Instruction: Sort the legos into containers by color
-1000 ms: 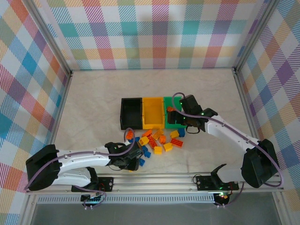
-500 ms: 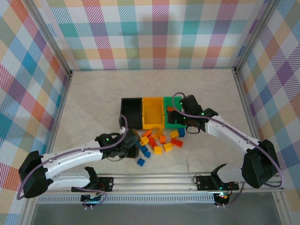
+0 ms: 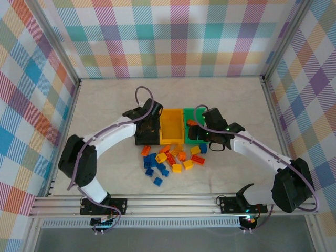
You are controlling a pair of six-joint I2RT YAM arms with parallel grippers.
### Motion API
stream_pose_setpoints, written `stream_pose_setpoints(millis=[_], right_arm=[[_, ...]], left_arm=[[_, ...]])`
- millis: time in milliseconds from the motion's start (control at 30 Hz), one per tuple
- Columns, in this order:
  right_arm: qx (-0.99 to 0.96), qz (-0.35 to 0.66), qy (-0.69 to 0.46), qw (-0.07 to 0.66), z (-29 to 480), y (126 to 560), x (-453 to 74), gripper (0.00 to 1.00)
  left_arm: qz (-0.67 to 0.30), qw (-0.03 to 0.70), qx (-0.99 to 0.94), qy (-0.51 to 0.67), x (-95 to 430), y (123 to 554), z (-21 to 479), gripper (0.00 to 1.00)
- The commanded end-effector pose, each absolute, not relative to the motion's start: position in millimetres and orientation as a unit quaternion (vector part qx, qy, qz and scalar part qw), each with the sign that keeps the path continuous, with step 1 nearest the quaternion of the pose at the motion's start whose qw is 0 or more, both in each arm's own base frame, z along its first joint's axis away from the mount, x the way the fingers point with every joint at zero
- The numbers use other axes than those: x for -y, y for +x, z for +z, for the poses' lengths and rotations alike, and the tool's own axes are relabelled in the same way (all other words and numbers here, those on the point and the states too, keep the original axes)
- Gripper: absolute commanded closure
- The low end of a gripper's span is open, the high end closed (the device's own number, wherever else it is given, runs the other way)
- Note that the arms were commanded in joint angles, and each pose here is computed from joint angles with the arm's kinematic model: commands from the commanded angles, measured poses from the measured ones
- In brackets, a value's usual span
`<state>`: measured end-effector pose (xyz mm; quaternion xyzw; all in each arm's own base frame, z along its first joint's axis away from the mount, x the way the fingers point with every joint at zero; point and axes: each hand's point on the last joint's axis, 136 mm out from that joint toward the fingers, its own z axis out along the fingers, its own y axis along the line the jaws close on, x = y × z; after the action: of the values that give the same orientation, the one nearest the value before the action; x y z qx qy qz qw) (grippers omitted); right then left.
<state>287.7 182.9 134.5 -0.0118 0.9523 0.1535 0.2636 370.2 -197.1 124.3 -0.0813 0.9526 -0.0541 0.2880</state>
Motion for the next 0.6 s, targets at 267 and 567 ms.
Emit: stream_pose_setpoints(millis=[267, 567], right_arm=[[-0.958, 0.180, 0.001, 0.224, 122, 253, -178, 0.11], [-0.950, 0.250, -0.027, 0.185, 118, 234, -202, 0.13]], left_arm=[[-0.041, 0.299, -0.947, -0.110, 184, 403, 126, 0.48], [-0.133, 0.336, -0.925, -0.113, 199, 394, 189, 0.12]])
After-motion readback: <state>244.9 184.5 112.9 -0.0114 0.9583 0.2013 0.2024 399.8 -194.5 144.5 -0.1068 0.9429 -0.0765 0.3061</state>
